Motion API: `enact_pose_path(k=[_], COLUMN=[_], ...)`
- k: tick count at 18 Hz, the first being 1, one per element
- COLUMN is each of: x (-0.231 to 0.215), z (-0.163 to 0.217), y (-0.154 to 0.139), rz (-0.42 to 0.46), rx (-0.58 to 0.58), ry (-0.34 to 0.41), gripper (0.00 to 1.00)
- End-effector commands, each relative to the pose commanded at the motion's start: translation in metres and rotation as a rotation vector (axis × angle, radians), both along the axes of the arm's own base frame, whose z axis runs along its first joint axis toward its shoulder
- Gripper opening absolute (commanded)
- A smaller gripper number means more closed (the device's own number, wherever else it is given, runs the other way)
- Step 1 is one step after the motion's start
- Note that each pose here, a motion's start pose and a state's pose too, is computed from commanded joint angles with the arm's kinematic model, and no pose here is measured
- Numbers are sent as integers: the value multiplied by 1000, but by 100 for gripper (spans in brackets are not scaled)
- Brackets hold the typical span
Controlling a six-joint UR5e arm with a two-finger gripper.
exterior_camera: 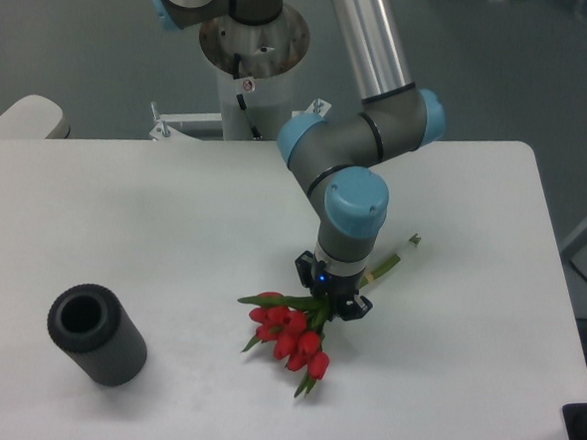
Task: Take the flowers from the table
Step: 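Lift the grasped tulips up and swing them toward the black tube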
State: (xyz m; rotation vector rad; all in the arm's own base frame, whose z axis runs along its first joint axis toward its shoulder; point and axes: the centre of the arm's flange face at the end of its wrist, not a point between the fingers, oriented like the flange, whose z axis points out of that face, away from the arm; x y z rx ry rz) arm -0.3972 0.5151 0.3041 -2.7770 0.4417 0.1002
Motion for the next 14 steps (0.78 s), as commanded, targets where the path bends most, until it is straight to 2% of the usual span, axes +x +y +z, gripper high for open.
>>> enact_pose_path(k=[2, 6, 9, 14], x=[0, 4, 21, 57], z=[40, 85, 115, 158], y=[13, 30, 54, 83], rz=[-26, -61, -19, -101], rx=[140, 254, 352, 530], ry=[-28, -19, -95, -244], gripper=[37, 37, 37, 37])
